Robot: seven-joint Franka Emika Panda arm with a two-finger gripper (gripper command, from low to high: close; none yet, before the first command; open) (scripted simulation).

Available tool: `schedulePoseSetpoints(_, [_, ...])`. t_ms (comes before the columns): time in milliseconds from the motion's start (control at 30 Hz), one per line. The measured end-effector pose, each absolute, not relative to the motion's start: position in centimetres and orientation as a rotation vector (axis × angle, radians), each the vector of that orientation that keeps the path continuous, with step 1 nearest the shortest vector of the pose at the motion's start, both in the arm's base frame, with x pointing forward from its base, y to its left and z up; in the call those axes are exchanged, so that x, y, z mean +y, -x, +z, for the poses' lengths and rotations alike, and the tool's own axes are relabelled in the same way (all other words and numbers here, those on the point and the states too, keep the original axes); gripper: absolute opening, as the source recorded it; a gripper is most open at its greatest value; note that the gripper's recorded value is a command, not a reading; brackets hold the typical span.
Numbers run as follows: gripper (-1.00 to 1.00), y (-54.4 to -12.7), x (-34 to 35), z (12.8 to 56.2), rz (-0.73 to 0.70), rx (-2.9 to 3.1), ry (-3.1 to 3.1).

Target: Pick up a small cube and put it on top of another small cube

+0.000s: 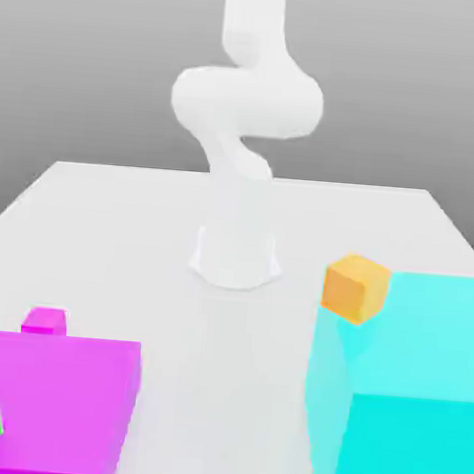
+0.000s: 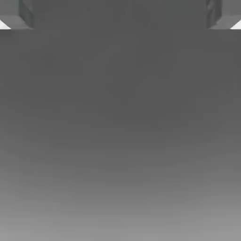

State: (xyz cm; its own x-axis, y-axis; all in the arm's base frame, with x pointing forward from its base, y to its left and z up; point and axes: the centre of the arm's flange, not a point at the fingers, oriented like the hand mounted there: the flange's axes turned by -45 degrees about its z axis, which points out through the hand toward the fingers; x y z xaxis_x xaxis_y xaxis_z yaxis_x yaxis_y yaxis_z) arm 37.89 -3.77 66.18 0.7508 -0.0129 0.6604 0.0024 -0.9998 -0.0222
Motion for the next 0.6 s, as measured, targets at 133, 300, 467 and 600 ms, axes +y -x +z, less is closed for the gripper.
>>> schedulePoseSetpoints(133, [0.00, -41.7, -10.2, 56.3, -0.891, -0.001, 2.967])
schedulePoseSetpoints(300, [0.00, -42.1, -16.9, 44.1, -0.654, 0.006, 3.015])
schedulePoseSetpoints(467, [0.00, -38.5, -22.4, 32.8, -0.417, 0.027, 3.064])
schedulePoseSetpoints(600, [0.00, -32.5, -26.5, 25.2, -0.220, 0.076, 3.104])
